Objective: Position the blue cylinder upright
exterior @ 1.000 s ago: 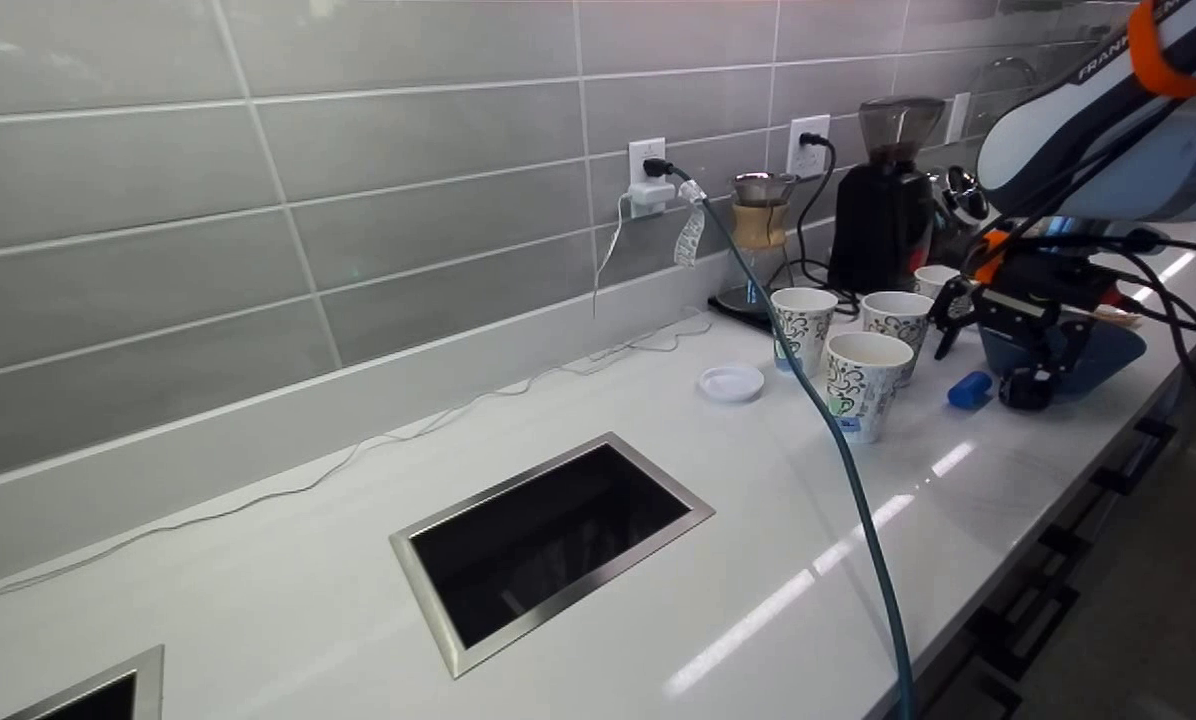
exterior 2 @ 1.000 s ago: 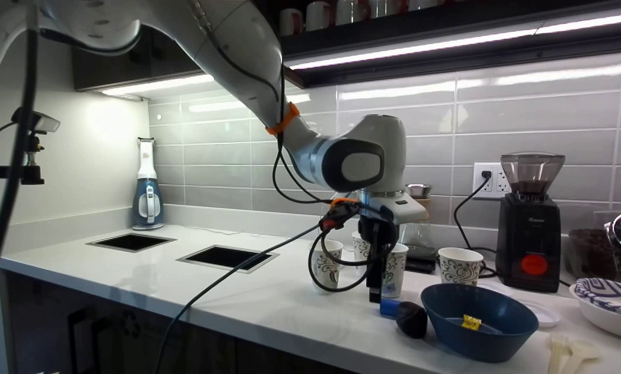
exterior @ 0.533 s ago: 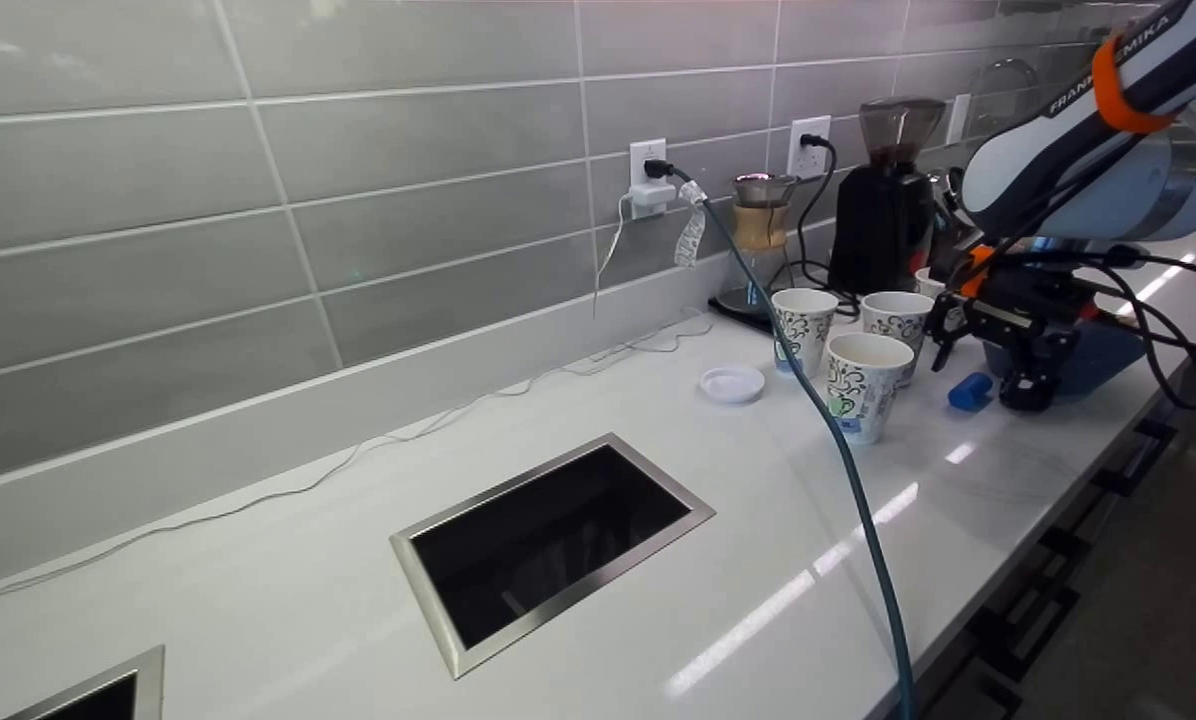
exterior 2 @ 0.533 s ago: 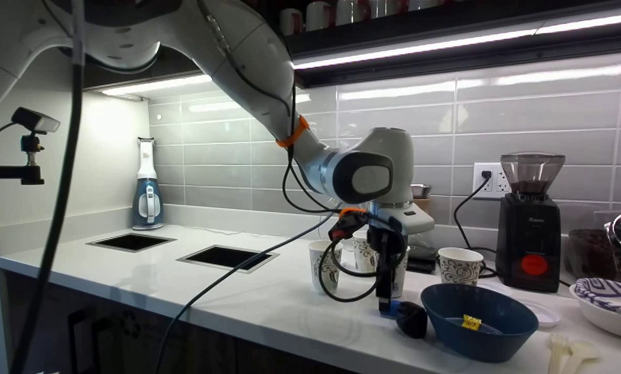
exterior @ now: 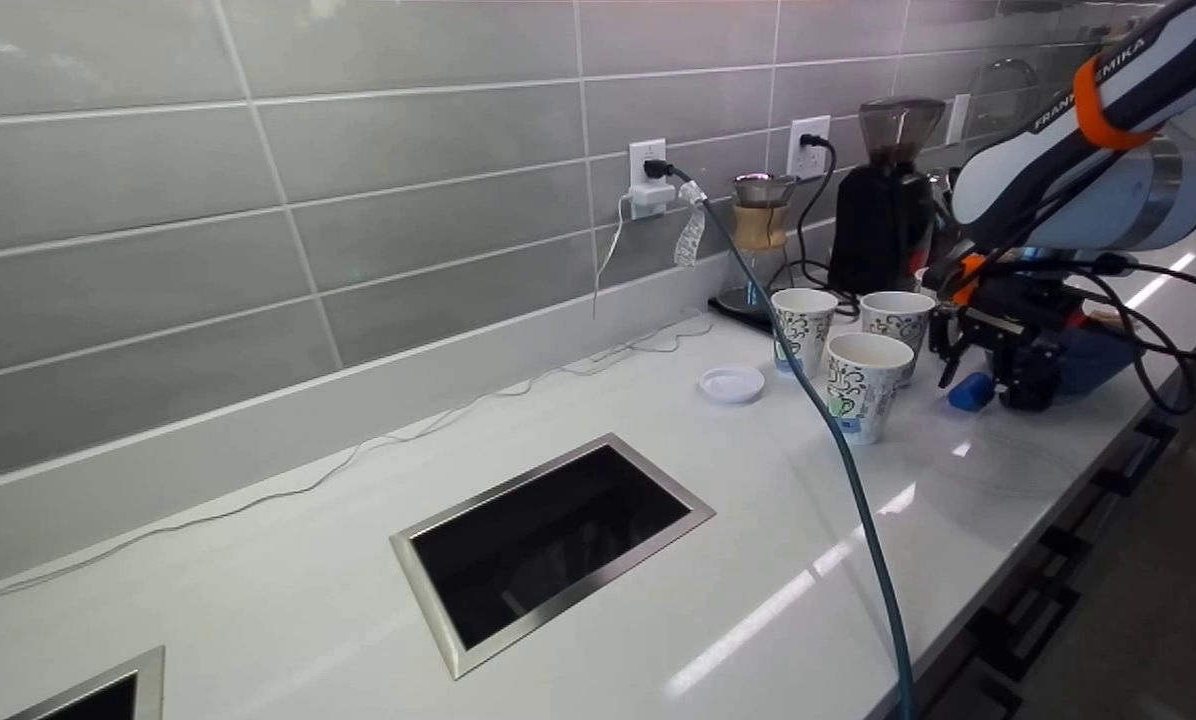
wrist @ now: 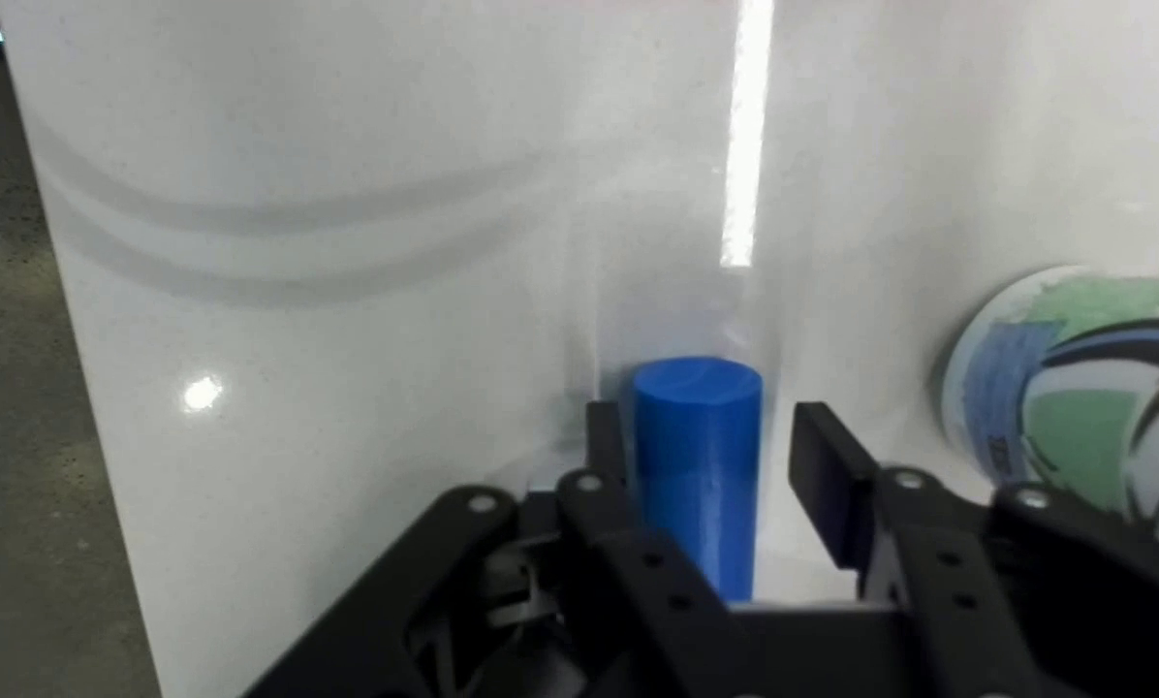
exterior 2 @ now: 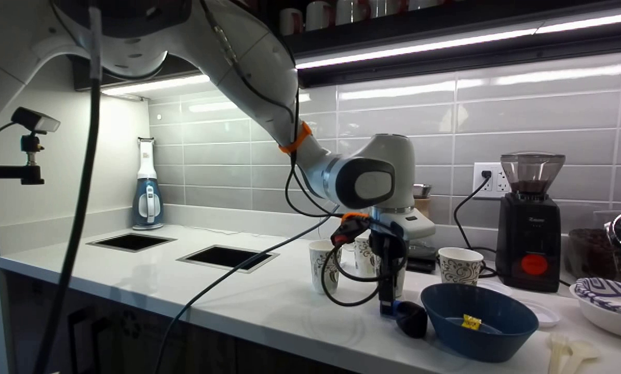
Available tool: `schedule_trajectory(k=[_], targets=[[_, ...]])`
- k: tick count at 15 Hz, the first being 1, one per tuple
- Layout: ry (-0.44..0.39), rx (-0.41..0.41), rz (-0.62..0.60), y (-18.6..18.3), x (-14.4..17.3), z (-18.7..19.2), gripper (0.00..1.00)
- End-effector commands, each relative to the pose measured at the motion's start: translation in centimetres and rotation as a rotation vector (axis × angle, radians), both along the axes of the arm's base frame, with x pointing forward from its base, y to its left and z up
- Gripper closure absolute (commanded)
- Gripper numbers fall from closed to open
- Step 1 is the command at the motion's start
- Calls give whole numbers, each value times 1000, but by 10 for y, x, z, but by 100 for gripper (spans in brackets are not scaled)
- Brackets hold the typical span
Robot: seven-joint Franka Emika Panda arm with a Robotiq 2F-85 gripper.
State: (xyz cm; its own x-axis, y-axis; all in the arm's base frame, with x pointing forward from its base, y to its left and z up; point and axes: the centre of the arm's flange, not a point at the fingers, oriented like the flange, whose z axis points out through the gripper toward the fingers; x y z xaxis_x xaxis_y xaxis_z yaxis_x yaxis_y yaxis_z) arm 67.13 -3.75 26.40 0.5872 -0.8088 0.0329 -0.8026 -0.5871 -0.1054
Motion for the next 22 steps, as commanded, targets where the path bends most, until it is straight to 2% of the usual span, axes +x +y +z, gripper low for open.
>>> schedule_trajectory(k=[1,2,4,10,13,16,18,22], targets=[[0,-28,-13,5,8,-2,77],[2,-30,-12,6,7,-2,87],[3,-34,-7,8,4,1,91],[27,-5,-4,12,-23,46,92],[91,35,13,12,-40,66,92],[165,125,47,10,-60,84,92],[217,225,85,7,-71,89,92],[255,414,171,-12,-85,75,92]])
